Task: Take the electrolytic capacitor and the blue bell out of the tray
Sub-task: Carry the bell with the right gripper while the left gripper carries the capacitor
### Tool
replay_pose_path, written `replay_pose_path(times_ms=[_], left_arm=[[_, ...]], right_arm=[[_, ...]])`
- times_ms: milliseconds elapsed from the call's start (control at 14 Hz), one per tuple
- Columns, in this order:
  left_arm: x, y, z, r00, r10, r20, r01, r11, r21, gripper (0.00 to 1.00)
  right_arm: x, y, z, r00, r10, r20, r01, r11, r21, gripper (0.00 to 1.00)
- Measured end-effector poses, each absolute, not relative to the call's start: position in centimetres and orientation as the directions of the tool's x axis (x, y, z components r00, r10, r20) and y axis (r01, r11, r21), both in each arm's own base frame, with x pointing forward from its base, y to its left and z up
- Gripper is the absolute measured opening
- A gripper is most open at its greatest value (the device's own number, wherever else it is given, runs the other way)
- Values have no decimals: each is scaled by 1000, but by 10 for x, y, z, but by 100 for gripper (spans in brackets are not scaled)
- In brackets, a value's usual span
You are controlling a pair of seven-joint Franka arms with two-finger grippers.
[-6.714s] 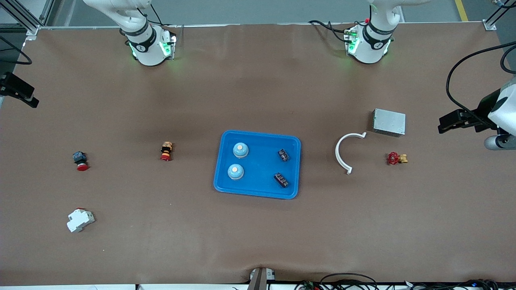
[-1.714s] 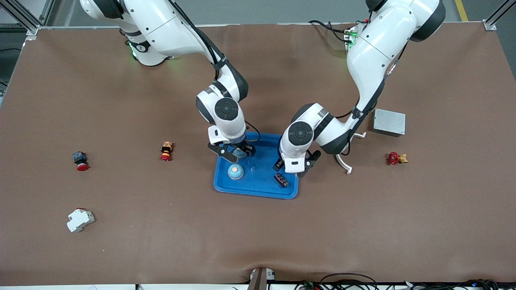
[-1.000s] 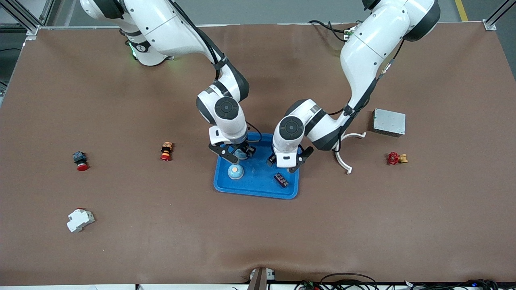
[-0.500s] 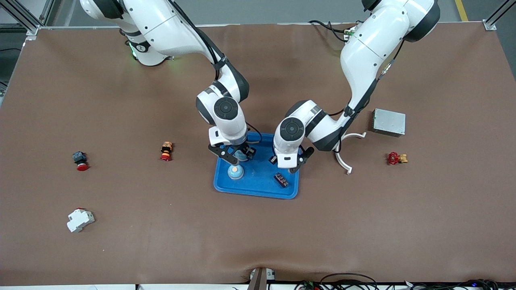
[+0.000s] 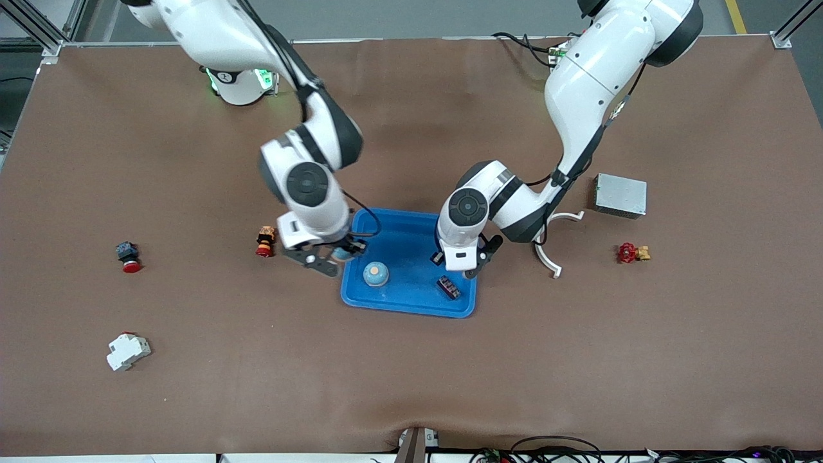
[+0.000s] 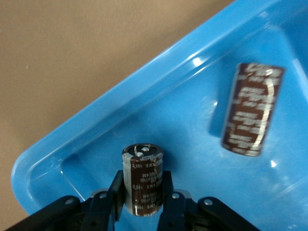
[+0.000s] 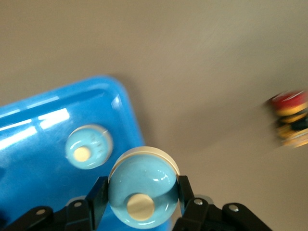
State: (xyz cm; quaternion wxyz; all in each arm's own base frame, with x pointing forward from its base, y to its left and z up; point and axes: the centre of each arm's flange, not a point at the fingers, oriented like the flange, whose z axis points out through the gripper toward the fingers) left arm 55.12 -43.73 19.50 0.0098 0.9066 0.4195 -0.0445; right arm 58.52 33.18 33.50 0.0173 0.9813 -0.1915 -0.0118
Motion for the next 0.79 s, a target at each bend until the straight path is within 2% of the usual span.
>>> replay_pose_path(times_ms=[143,357,571,786], left_arm=[[560,-434,221,640,765,-75,767,-641,4,34],[575,-417,271,625,779,-42,780,-625,19,34],[599,-371,309,676,736,-12,737,-676,1,34],[626,-310,330,756,654,0,654,-756,-13,34]], right_arm=[[594,269,373,955,-297,-16,-297,-955,26,63],[593,171,392,985,-172,-27,-172,-985,21,63],[584,89,378,995,-96,-31,-96,-995,11,63],[567,40,331,998,-56,18,-56,-998,-20,63]])
